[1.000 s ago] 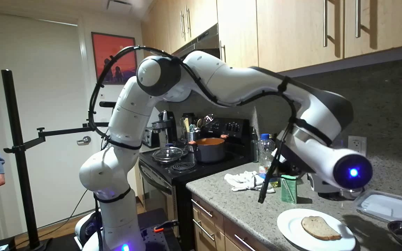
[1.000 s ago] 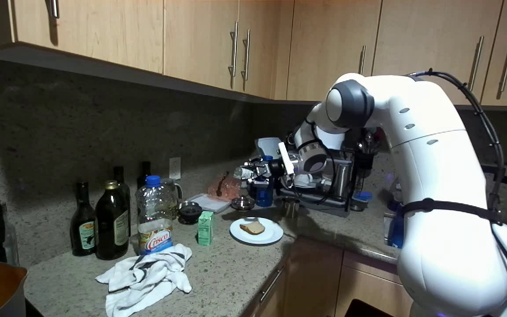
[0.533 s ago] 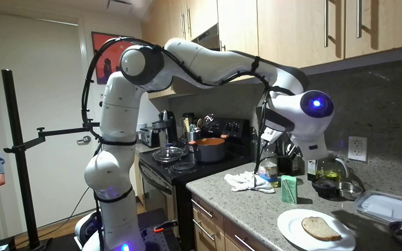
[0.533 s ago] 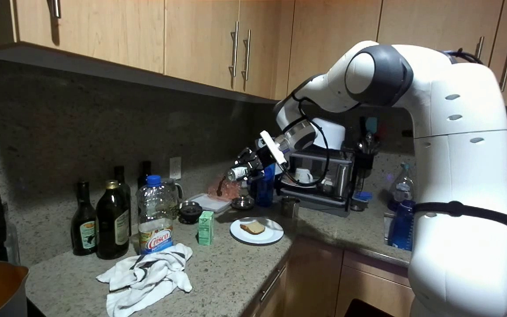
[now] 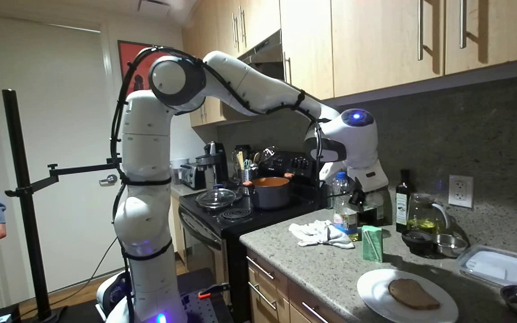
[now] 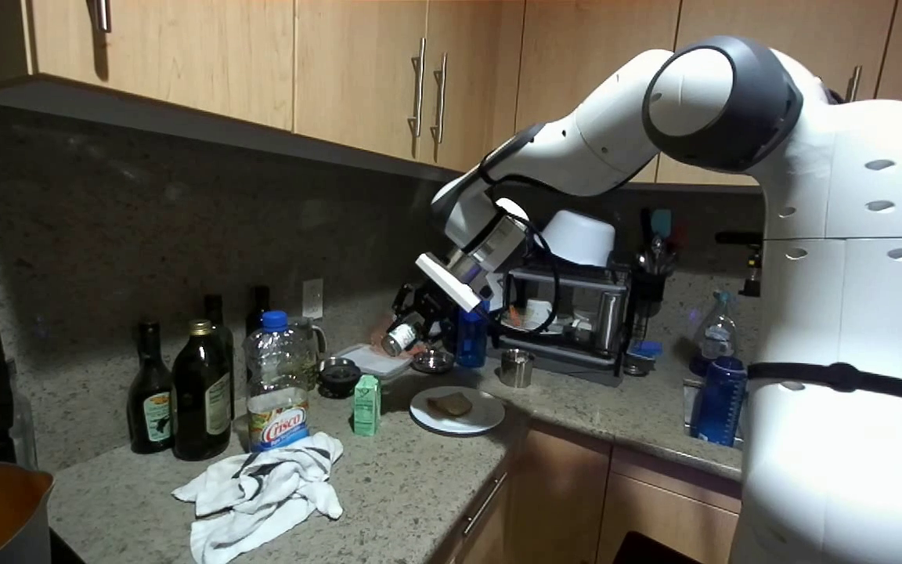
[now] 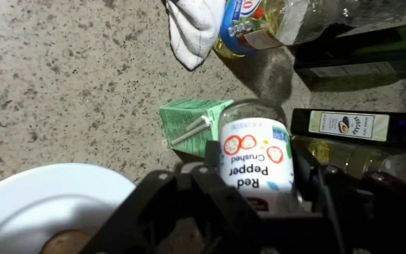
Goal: Pour contents from the bottle onto the bread
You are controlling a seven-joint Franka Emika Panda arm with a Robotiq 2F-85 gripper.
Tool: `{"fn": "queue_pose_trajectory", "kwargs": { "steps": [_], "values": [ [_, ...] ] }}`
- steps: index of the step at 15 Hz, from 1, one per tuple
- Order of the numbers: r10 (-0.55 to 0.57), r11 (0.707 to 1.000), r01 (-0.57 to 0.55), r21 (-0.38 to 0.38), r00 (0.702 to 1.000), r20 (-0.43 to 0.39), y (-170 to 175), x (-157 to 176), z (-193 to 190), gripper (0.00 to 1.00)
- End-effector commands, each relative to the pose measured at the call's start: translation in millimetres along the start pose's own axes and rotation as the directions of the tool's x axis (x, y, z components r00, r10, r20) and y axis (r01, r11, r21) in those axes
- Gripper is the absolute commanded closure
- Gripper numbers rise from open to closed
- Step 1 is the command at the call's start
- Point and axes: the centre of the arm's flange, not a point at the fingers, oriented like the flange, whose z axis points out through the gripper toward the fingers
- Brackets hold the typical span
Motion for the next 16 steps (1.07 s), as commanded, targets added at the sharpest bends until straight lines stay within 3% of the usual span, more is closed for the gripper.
{"fn": "queue_pose_trajectory", "kwargs": {
  "steps": [1,9,16],
  "values": [
    [-0.015,0.996,0.007,-0.084,0.995,-0.095,-1,-33,17,0.73],
    [-0.047,0.956,-0.022,-0.293,0.973,-0.225,34,-61,69,0.73],
    [-0.066,0.949,-0.042,-0.312,0.942,-0.328,43,-57,93,0.73]
  ]
}}
